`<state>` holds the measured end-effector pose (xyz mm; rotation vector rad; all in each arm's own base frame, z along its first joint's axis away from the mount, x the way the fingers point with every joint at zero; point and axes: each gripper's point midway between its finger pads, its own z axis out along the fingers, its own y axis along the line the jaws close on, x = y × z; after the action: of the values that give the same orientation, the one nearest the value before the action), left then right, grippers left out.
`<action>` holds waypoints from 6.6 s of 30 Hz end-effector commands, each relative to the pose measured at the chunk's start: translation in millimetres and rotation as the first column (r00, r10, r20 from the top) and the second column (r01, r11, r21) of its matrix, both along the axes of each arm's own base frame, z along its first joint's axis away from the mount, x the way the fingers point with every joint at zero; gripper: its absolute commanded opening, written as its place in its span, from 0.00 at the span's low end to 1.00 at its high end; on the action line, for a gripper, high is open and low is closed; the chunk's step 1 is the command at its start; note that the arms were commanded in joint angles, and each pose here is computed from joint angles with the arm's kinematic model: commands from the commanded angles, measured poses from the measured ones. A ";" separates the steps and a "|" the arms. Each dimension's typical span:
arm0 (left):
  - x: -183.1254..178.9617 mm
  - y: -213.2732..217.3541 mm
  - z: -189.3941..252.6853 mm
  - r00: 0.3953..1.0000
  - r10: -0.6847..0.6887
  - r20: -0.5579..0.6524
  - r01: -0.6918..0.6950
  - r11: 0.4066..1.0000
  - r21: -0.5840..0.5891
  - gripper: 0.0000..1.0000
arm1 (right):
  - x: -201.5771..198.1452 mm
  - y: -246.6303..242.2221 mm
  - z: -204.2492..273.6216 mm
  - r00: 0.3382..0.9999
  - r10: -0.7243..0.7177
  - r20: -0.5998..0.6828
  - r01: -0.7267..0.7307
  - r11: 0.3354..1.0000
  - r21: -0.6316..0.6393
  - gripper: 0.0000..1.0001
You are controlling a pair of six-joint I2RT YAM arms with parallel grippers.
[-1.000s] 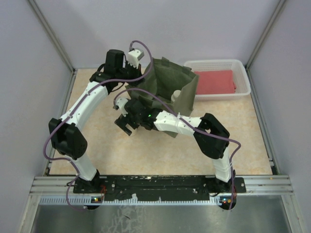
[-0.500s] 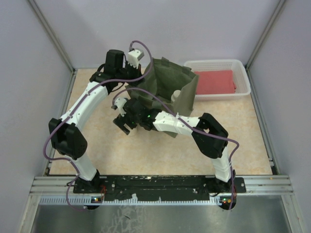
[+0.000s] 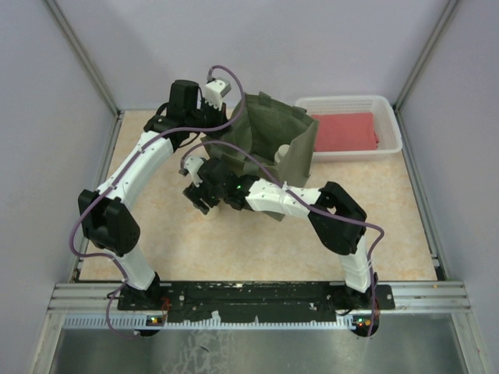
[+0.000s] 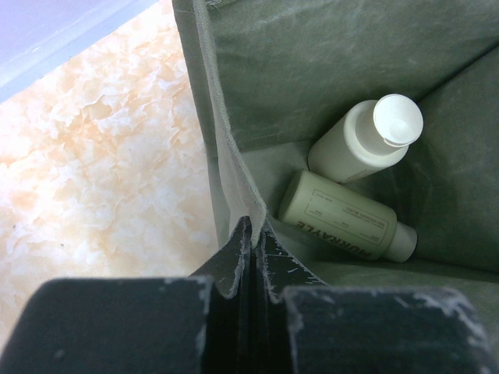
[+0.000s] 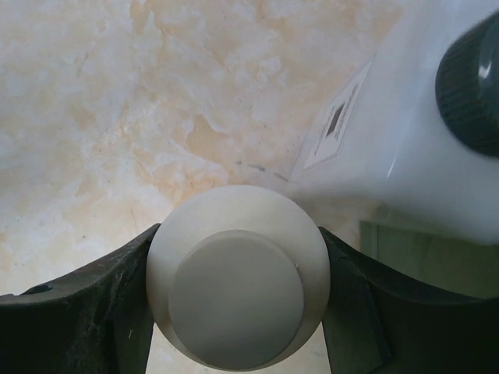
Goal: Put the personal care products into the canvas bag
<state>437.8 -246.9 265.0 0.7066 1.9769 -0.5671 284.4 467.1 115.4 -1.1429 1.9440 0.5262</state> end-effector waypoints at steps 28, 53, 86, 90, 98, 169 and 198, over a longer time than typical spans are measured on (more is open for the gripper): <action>-6.8 -0.9 -11.0 0.999 -0.032 -0.036 0.032 0.999 -0.001 0.00 | -28.0 -230.2 385.1 0.858 -0.438 0.269 0.285 0.841 0.460 0.01; -13.8 -5.6 21.5 0.997 -0.077 -0.011 0.077 0.997 -0.029 0.00 | 69.2 -123.1 250.0 0.968 -0.210 0.140 0.091 0.808 0.582 0.01; -6.4 -3.2 34.8 0.998 -0.055 -0.007 0.055 0.998 -0.017 0.00 | 153.0 -116.8 65.8 0.915 -0.403 0.033 0.396 0.909 0.134 0.02; -6.2 -3.7 32.7 0.998 -0.057 -0.011 0.057 0.998 -0.016 0.00 | 153.8 -113.2 45.9 0.915 -0.403 0.033 0.401 0.915 0.042 0.10; -5.7 -3.6 29.4 0.998 -0.056 -0.015 0.055 0.998 -0.012 0.00 | 146.6 -106.0 58.5 0.926 -0.378 0.016 0.376 0.923 0.084 0.77; -15.8 5.8 21.8 0.998 -0.054 -0.021 0.053 0.998 -0.033 0.00 | 35.5 15.8 109.8 0.931 0.007 0.366 -0.077 0.981 0.177 0.99; -1.8 9.7 12.6 0.999 -0.041 -0.029 0.040 0.999 -0.034 0.00 | 105.3 -24.6 82.0 0.931 -0.123 0.343 0.082 0.988 0.132 0.99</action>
<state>434.5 -239.2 273.2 0.7161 1.9960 -0.6318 354.1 445.5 176.9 -1.0686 1.6657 0.3501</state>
